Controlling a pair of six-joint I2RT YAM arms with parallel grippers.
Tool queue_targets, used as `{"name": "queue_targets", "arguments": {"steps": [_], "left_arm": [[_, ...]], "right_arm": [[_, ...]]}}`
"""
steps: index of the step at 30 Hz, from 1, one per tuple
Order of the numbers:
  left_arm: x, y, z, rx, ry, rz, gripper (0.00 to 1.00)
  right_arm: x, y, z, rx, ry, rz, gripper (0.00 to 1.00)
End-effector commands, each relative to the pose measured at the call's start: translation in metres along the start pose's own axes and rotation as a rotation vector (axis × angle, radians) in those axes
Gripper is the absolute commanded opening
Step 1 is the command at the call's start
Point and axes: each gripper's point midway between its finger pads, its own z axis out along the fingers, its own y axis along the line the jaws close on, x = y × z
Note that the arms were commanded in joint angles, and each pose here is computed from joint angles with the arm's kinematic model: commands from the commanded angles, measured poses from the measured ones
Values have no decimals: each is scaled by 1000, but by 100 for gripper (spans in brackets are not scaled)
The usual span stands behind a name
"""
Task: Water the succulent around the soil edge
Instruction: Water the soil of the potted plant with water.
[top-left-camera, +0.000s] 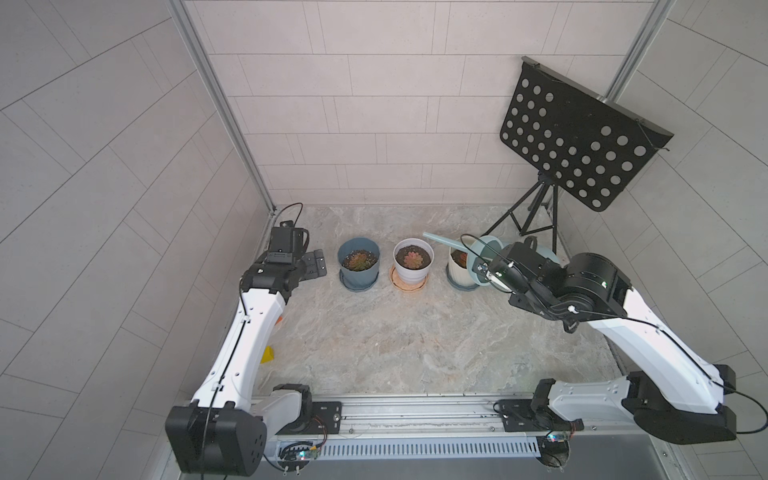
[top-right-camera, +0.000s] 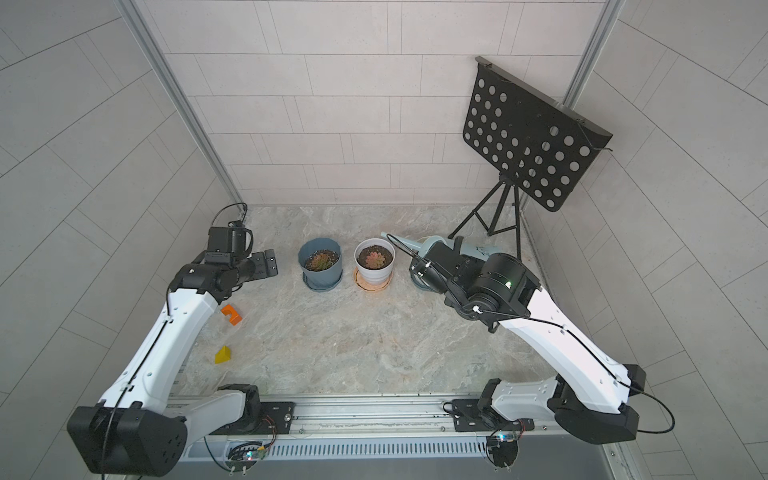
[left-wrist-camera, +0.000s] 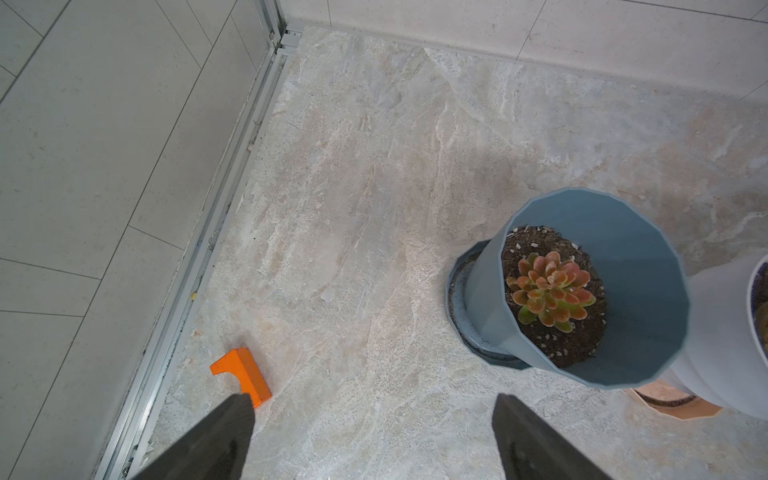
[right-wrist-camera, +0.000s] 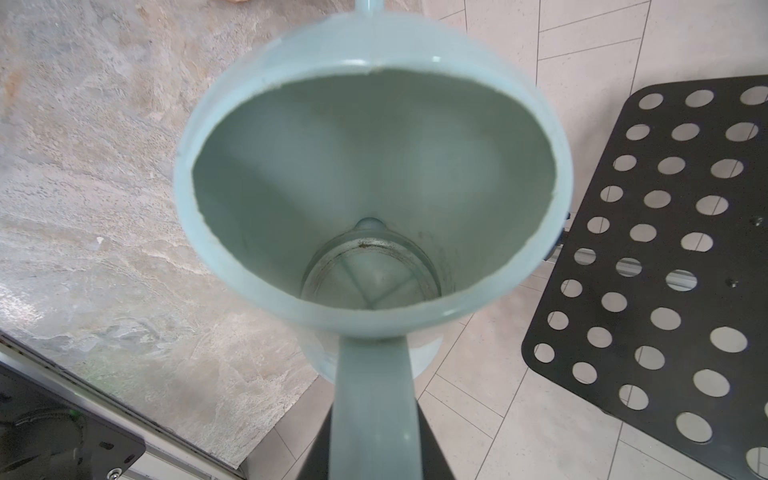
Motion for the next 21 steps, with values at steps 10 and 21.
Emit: {"name": "queue_targets", "arguments": {"steps": [10,21], "left_arm": [[-2,0,-2,10,-11,-19,97],[-2,1,-2,8,-11,-21,97]], "right_arm": [[40,4,6,40,198,-198,0],[42,19,15,1,232,-245,0]]}}
